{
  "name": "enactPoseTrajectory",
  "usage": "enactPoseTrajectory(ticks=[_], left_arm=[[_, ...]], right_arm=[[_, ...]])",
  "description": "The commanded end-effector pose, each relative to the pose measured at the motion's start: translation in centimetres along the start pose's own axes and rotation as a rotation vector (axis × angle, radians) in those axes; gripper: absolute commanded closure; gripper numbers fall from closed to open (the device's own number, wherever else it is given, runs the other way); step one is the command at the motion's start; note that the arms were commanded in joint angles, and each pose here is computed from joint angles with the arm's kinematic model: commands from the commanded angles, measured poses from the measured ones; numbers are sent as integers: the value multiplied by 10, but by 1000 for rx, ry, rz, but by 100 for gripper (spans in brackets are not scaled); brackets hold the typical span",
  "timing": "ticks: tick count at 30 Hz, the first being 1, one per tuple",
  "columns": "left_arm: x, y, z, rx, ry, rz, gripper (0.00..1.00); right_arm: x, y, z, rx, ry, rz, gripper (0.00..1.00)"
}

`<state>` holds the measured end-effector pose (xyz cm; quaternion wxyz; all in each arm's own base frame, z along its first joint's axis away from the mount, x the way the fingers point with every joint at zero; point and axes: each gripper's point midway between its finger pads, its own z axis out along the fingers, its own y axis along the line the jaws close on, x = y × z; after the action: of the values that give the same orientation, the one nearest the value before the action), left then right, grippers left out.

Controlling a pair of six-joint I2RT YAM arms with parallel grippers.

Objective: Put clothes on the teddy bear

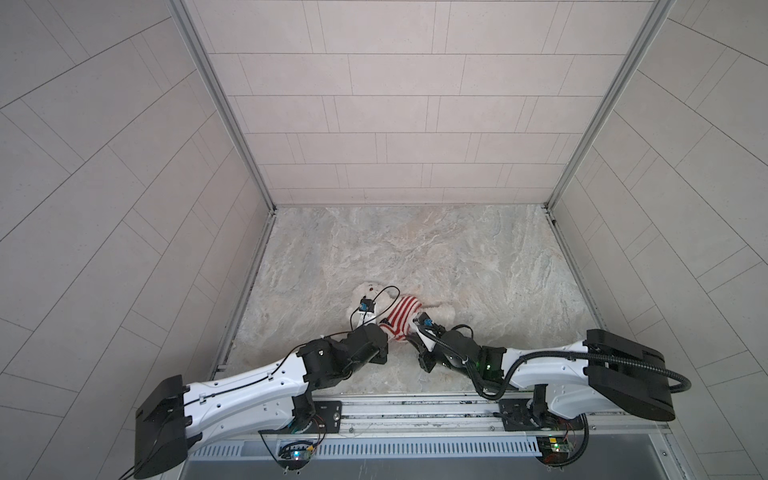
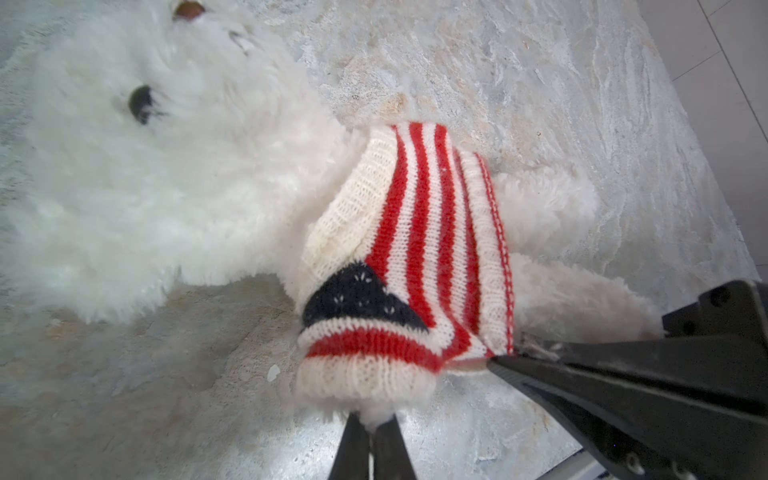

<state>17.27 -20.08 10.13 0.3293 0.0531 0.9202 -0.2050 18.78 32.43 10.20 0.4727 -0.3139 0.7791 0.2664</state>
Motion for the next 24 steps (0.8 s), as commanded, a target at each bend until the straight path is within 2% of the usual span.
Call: enactPoseTrajectory(ticks=[1, 8, 12, 16, 19, 22, 24], left_arm=[[13, 14, 0, 6, 62, 57, 100], [20, 2, -10, 111, 93, 131, 100], [24, -11, -10, 179, 119, 151, 100], [22, -11, -8, 178, 101, 135, 100], [21, -12, -6, 182, 90, 122, 100], [24, -7, -3, 163, 96, 107, 100], [27, 0, 1, 137, 93, 82, 100]], right_arm=[[5, -15, -6, 72, 1, 5, 100], [13, -37, -10, 150, 5, 45, 100], [-8, -17, -16, 32, -100, 31, 100], [-27, 4, -29, -93, -156, -30, 78], [-38, 17, -43, -160, -162, -88, 66], [-47, 12, -53, -125, -131, -120, 54], [-54, 5, -54, -78, -107, -134, 50]])
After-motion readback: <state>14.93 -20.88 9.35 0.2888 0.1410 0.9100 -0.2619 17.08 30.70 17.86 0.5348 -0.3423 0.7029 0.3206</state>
